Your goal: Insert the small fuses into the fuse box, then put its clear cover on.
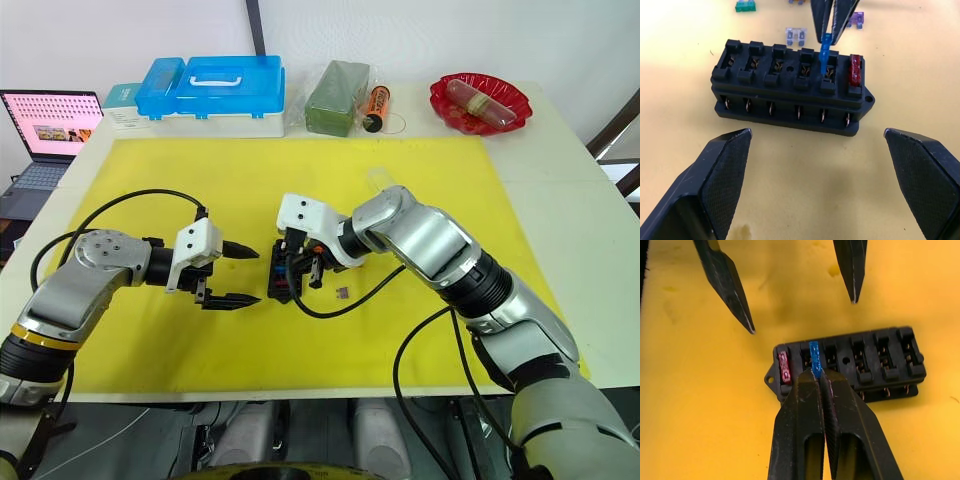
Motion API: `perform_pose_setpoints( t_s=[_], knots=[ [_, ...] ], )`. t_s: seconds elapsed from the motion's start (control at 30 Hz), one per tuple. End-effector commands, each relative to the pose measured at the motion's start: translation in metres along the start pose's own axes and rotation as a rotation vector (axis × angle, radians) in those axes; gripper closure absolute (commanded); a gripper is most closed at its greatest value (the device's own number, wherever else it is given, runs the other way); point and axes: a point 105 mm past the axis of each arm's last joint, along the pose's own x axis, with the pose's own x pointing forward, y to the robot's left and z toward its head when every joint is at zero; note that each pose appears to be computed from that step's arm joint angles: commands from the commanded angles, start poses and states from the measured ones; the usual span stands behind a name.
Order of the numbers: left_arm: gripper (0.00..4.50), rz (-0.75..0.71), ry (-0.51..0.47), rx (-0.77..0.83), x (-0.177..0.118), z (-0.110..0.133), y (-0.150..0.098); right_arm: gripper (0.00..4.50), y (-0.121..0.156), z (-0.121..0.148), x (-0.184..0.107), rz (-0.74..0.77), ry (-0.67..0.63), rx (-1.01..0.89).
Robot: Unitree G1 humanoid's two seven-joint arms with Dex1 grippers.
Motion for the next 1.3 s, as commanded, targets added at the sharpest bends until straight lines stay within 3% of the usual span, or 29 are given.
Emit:
perform_pose_setpoints(
  t_s=[0.03, 0.57, 1.3],
  knots=[
    [0.04, 0.015, -0.019, 0.042, -0.003, 0.009, 0.002, 4.50, -0.002, 0.006, -0.004, -0.016, -0.023, -0.033],
    [0.04, 0.018, -0.021, 0.043, -0.003, 0.009, 0.002, 4.50, 0.003, 0.014, -0.006, 0.011, -0.048, -0.048],
    [0.04, 0.028, -0.025, 0.049, -0.002, 0.010, 0.004, 4.50, 0.003, 0.003, 0.001, 0.006, -0.014, -0.064]
  ],
)
